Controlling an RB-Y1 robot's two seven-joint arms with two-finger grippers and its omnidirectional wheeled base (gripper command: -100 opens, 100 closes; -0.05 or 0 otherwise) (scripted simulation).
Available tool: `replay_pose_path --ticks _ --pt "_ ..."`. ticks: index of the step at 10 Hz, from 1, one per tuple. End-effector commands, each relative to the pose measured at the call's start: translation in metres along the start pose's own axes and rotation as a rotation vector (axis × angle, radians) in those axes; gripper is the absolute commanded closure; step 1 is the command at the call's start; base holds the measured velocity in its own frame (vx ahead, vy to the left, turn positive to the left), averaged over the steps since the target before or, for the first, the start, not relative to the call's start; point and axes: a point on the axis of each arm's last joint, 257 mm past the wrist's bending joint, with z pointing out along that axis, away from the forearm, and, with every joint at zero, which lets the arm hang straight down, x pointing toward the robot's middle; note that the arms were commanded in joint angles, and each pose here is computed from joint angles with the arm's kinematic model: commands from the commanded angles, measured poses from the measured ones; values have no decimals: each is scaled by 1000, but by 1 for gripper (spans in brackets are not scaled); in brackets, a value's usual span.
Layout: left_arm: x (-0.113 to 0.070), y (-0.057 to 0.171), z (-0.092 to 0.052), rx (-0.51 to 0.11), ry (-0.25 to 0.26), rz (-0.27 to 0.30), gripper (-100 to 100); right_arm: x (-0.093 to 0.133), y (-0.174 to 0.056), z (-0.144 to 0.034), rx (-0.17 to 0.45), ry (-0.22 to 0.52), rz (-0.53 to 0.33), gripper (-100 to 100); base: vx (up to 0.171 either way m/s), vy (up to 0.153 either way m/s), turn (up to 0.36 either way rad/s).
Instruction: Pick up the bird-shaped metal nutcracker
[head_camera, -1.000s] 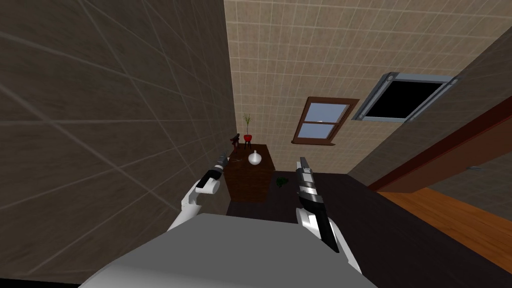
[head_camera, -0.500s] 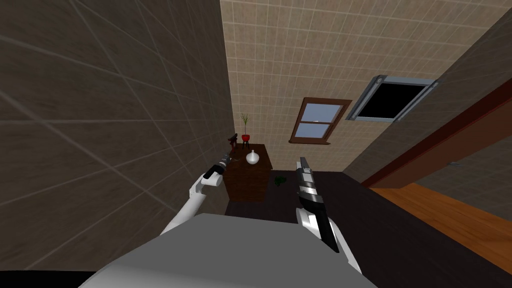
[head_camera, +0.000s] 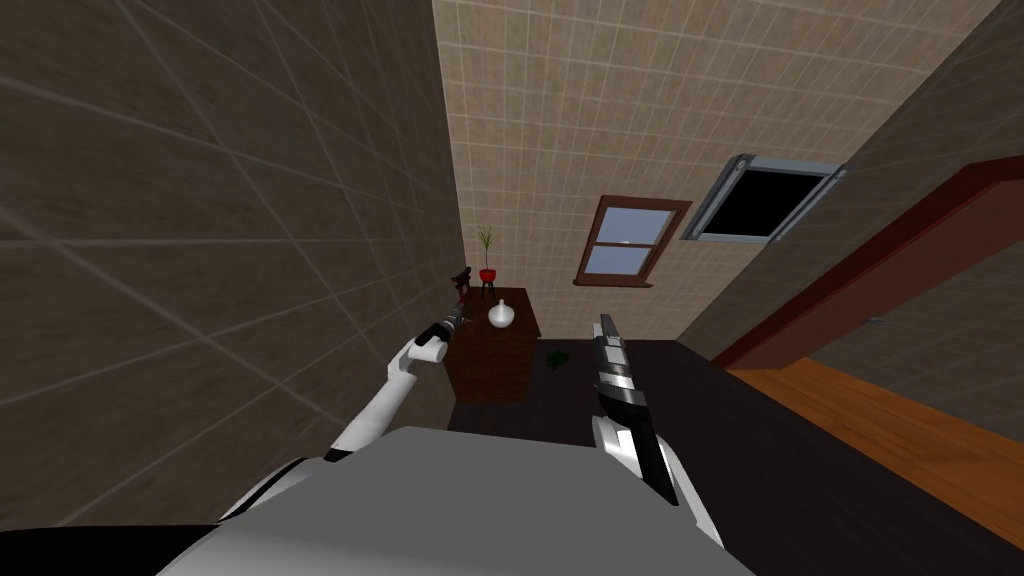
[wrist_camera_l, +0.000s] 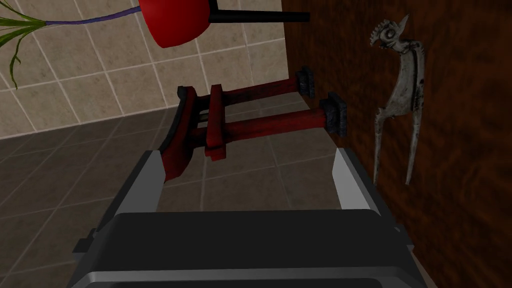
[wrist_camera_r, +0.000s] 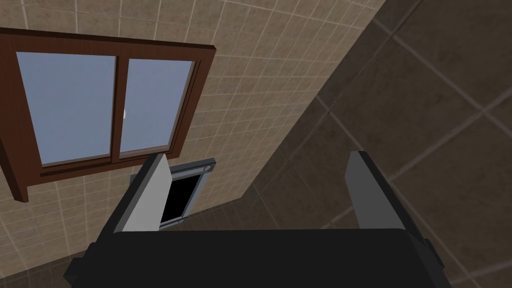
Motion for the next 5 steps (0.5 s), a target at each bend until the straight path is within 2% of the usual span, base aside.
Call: replay_pose_path --ticks 1,2,4,5 --pt "-1 11 6 -39 -2 0 -100 0 0 0 0 0 0 0 -2 -12 12" --pt "-6 13 15 -76 1 14 -100 0 0 0 0 0 0 0 -7 -21 -71" --pt "-8 25 20 -113 -2 12 -100 0 0 0 0 0 0 0 -3 -19 -23" --pt "-14 27 28 -153 -3 26 -100 0 0 0 0 0 0 0 -6 -26 -81"
